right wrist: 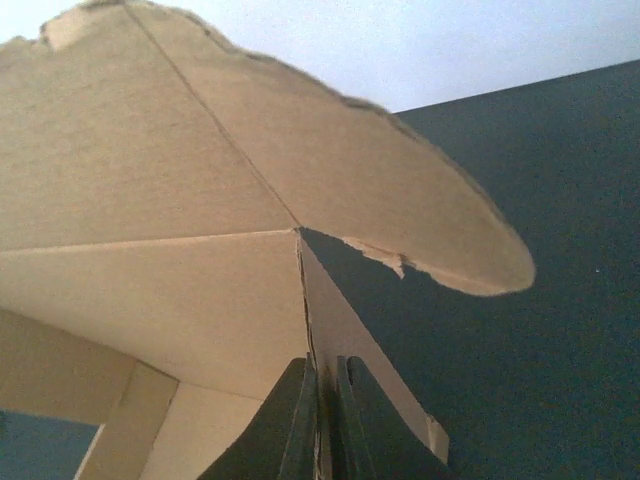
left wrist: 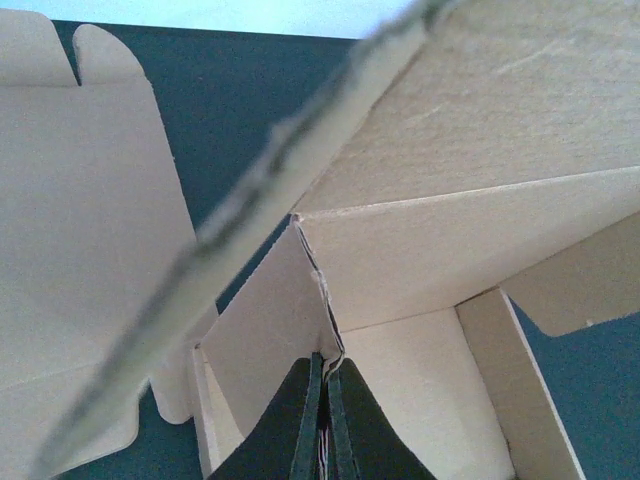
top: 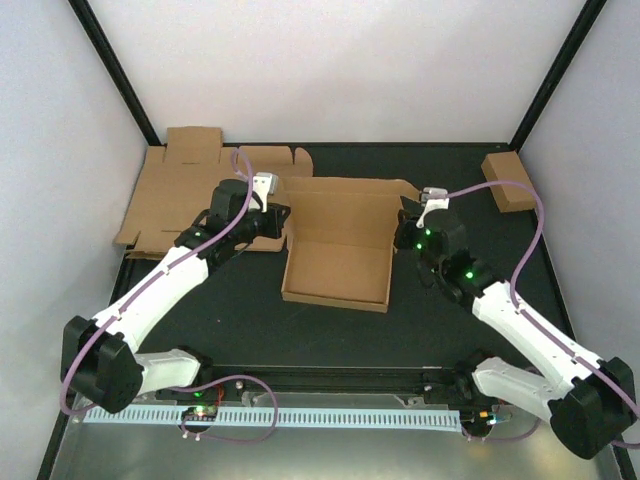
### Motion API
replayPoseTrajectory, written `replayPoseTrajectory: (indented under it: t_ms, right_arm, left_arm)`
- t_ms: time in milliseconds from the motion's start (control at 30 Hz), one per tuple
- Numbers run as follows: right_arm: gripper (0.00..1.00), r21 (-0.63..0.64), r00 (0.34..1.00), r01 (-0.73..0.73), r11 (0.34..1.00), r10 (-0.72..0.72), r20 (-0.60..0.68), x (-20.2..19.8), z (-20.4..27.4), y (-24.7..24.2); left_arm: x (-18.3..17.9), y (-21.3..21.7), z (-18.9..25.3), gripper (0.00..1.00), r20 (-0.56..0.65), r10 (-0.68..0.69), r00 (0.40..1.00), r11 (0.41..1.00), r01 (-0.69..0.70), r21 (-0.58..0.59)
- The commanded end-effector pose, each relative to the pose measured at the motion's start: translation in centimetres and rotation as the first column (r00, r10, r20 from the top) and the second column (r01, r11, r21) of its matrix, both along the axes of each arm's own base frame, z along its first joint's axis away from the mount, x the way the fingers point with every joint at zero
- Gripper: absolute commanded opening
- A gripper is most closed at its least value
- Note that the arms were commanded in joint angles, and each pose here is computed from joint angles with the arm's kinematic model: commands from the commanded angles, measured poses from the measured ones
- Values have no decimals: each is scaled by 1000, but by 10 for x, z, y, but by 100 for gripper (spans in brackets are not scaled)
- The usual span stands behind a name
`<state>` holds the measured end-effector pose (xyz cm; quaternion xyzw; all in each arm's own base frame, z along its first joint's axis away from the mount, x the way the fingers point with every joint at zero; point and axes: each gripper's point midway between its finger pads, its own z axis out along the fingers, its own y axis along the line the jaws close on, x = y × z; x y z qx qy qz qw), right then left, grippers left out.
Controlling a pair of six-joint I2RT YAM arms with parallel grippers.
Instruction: Fold the paper box
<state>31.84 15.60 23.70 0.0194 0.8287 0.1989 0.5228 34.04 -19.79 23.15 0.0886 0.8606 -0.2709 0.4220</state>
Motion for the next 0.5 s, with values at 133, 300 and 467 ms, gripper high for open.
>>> replayPoseTrajectory:
  t_ms: [133,300,467]
  right_arm:
    - [16,130,983,167,977,-175,51,9,23,-6]
    - [16,133,981,167,977,-178,76,5,29,8]
    - [23,158,988,143,977,-151,41,-6,11,16]
  left_arm:
    - [-16,0,9,2,14,-46,999,999,46,17]
    - [-22,6,-1,2,7,-46,999,998,45,49]
    - [-28,7,-5,1,12,-59,998,997,58,56]
